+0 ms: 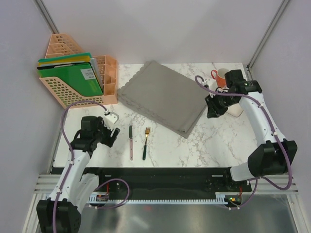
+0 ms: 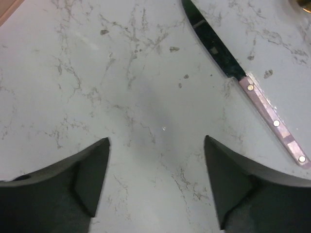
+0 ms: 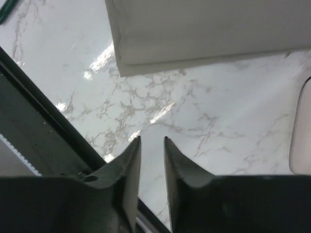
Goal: Set the dinner table for one person
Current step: Move the utensils to the corner of the board.
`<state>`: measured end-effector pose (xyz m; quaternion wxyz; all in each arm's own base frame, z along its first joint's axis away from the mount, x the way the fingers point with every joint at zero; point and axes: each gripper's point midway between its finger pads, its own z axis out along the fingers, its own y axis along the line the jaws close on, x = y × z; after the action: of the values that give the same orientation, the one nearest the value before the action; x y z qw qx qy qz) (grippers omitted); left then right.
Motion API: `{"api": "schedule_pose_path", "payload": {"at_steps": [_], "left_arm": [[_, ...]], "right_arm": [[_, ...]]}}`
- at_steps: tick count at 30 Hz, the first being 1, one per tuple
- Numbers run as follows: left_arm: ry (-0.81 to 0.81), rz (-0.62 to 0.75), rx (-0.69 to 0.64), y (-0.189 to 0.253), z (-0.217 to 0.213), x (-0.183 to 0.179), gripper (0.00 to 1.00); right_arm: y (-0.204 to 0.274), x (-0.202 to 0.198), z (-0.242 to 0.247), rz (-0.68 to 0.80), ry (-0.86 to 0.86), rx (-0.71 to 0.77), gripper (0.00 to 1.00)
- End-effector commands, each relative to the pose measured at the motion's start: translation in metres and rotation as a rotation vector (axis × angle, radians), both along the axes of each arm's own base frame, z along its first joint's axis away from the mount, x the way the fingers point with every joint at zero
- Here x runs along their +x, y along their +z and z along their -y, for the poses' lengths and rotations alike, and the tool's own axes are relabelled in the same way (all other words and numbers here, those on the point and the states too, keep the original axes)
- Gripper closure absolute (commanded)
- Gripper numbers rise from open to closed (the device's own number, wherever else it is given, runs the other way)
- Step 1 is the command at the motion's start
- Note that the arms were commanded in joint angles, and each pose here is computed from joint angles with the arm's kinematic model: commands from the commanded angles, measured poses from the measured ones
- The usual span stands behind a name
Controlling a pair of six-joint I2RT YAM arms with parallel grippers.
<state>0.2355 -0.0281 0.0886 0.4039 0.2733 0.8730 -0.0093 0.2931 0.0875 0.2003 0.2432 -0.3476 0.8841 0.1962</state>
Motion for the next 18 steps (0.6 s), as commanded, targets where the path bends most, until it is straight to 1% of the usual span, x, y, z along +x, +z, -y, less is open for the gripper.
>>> {"api": "schedule_pose_path", "payload": {"at_steps": [1, 2, 3, 4, 5, 6, 7, 8, 9, 10, 11, 12, 14, 17, 18], "left_arm": [[-0.181, 0.002, -0.043, 0.022, 0.024, -0.003, 0.23], [-0.218, 0.008, -0.062, 0.029, 0.030, -0.002, 0.43], [-0.235, 0.030, -0.060, 0.044, 0.033, 0.004, 0.97], [-0.259, 0.002, -0.068, 0.047, 0.036, -0.001, 0.98], [-0.328, 0.029, -0.105, 0.069, 0.050, 0.002, 0.98], [-0.378, -0.023, -0.124, 0.069, 0.060, -0.001, 0.98], [-0.449, -0.084, -0.177, 0.073, 0.075, -0.014, 0.98], [-0.526, -0.079, -0.195, 0.089, 0.092, -0.016, 0.98], [-0.565, -0.096, -0.215, 0.094, 0.104, -0.019, 0.98], [-0.595, -0.129, -0.222, 0.091, 0.113, -0.020, 0.98], [-0.668, -0.147, -0.207, 0.090, 0.131, -0.029, 0.98], [-0.689, -0.155, -0.191, 0.090, 0.139, -0.030, 0.98], [-0.744, -0.222, -0.126, 0.070, 0.155, -0.036, 0.98], [-0.772, -0.317, -0.085, 0.041, 0.168, -0.044, 0.98], [-0.765, -0.298, -0.097, 0.040, 0.174, -0.039, 0.98]], "right_arm": [[-0.017, -0.042, 0.019, -0.051, 0.046, -0.123, 0.73], [-0.021, -0.044, 0.022, -0.044, 0.029, -0.137, 1.00], [-0.030, -0.055, 0.024, -0.054, 0.021, -0.145, 1.00], [-0.033, -0.056, 0.025, -0.052, 0.008, -0.143, 1.00], [-0.037, -0.060, 0.025, -0.064, 0.001, -0.141, 1.00], [-0.045, -0.066, 0.026, -0.089, -0.007, -0.147, 1.00], [-0.048, -0.068, 0.026, -0.097, -0.021, -0.147, 1.00], [-0.050, -0.069, 0.028, -0.101, -0.029, -0.155, 1.00], [-0.055, -0.072, 0.029, -0.116, -0.034, -0.157, 1.00], [-0.055, -0.070, 0.029, -0.109, -0.044, -0.159, 1.00], [-0.056, -0.070, 0.029, -0.113, -0.061, -0.156, 1.00], [-0.055, -0.070, 0.028, -0.113, -0.065, -0.150, 1.00], [-0.052, -0.068, 0.026, -0.109, -0.086, -0.138, 1.00], [-0.046, -0.061, 0.024, -0.087, -0.110, -0.122, 1.00], [-0.046, -0.060, 0.023, -0.088, -0.124, -0.114, 1.00]]}}
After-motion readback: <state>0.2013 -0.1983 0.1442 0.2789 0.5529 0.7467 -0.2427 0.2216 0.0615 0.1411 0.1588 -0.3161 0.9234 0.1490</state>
